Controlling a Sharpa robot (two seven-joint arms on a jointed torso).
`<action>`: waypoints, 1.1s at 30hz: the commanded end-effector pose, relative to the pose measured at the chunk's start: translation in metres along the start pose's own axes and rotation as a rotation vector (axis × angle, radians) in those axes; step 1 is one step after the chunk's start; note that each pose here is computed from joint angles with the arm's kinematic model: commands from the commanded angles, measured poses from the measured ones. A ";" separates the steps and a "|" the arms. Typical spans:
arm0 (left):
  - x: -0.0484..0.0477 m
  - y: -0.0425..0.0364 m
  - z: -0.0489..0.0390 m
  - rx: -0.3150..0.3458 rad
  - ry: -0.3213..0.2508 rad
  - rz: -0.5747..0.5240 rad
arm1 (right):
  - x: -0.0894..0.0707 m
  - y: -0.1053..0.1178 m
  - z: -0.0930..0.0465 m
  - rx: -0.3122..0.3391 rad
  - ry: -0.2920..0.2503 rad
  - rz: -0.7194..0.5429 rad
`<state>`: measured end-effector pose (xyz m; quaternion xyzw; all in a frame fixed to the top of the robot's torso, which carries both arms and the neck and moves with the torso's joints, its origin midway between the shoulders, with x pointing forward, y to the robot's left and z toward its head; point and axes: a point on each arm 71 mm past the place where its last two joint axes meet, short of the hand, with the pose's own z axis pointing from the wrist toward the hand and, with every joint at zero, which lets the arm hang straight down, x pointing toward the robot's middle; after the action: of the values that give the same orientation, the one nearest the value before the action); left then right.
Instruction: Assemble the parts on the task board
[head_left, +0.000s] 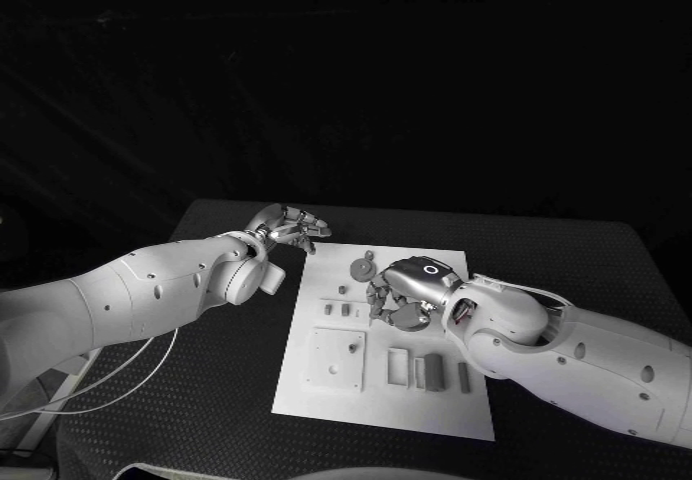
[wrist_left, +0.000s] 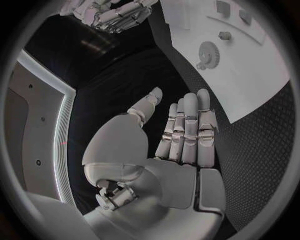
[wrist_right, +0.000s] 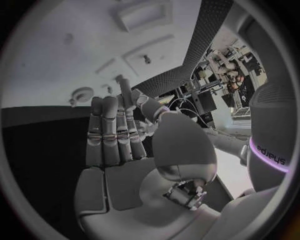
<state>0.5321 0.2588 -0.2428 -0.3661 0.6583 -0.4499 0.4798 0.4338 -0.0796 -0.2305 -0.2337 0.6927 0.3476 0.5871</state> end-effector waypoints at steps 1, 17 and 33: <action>0.0018 -0.0022 0.0012 0.012 0.009 -0.010 | 0.001 0.013 0.006 -0.046 0.007 0.026; 0.0042 -0.0029 0.0027 0.012 0.012 -0.012 | 0.045 0.056 0.022 -0.145 0.101 0.034; 0.0068 -0.0037 0.0039 0.012 0.018 -0.014 | 0.066 0.059 0.023 -0.140 0.132 0.020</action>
<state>0.5339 0.2522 -0.2433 -0.3654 0.6585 -0.4530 0.4770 0.3928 -0.0190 -0.2834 -0.2781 0.7080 0.3888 0.5199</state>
